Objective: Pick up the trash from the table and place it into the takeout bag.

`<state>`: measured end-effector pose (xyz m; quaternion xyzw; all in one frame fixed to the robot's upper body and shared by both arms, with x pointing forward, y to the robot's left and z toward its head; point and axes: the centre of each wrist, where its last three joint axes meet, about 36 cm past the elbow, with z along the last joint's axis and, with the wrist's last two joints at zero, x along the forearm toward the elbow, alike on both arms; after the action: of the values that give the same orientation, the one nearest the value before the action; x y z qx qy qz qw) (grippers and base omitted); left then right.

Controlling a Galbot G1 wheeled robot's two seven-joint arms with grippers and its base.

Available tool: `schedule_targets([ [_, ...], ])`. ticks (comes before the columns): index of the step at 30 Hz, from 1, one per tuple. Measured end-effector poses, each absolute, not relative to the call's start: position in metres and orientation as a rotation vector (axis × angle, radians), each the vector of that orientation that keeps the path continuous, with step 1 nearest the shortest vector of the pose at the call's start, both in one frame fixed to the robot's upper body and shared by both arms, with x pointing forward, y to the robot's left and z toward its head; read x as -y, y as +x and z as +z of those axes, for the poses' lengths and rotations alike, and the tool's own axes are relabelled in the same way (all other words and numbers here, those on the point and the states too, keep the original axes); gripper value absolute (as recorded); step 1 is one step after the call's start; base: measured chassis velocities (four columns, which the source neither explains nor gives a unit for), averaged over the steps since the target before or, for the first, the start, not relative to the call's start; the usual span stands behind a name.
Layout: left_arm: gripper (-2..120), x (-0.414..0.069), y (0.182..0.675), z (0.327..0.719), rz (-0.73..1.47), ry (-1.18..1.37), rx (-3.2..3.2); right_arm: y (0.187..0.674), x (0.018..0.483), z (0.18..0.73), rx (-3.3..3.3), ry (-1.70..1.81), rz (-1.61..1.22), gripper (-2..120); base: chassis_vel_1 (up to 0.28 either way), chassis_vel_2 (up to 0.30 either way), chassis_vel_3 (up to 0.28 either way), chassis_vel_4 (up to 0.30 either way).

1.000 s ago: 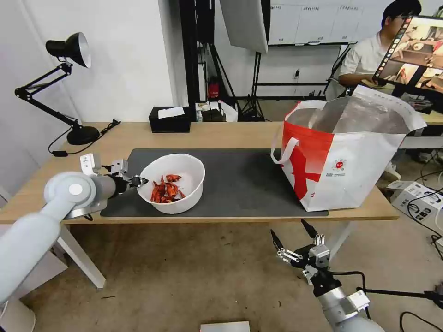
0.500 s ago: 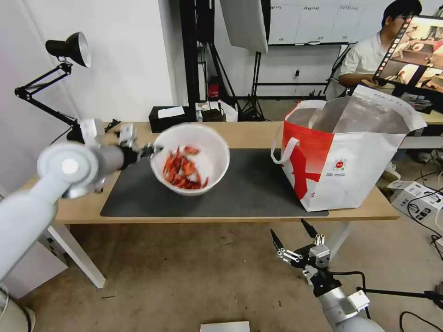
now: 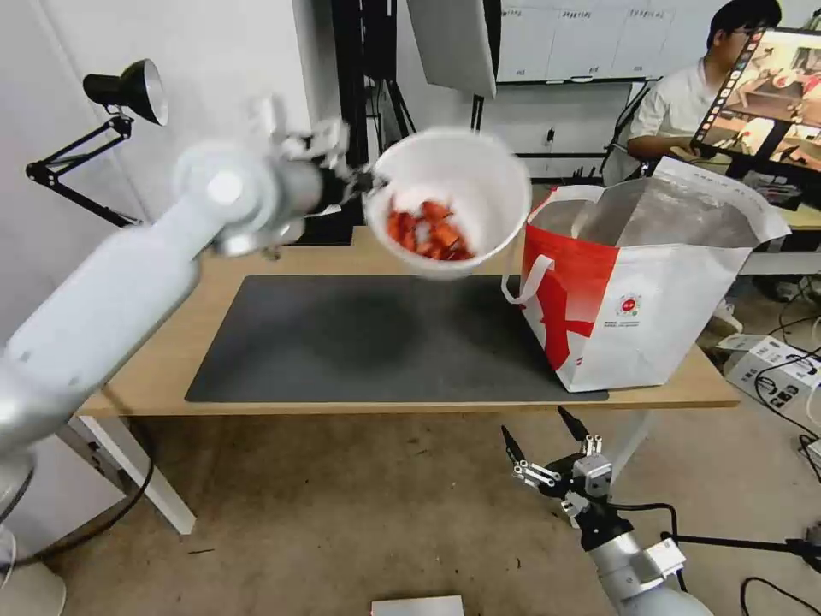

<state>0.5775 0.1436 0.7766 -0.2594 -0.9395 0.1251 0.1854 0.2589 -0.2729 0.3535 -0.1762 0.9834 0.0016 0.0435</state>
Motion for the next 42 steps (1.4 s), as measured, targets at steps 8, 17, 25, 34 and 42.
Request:
schedule_targets([
  [8,0,-0.058,0.608,0.794,0.383,-0.772,2.619,0.259,0.273,0.353,-3.007,-0.539,0.005,100,0.0,0.0,0.0,0.0],
  [17,0,0.061,0.63,0.768,0.461,-0.645,2.721,0.259,0.273,0.353,-3.007,-0.539,0.005,100,0.0,0.0,0.0,0.0],
  [25,0,0.086,0.612,0.712,0.289,-0.646,2.911,0.259,0.273,0.353,-3.007,-0.539,0.005,100,0.0,0.0,0.0,0.0],
  [34,0,0.078,0.592,0.677,0.147,-0.765,2.909,0.259,0.273,0.353,-3.007,-0.539,0.005,100,0.0,0.0,0.0,0.0],
  [42,0,0.069,0.595,0.694,0.162,-0.855,2.737,0.259,0.273,0.353,-3.007,-0.539,0.005,100,0.0,0.0,0.0,0.0],
])
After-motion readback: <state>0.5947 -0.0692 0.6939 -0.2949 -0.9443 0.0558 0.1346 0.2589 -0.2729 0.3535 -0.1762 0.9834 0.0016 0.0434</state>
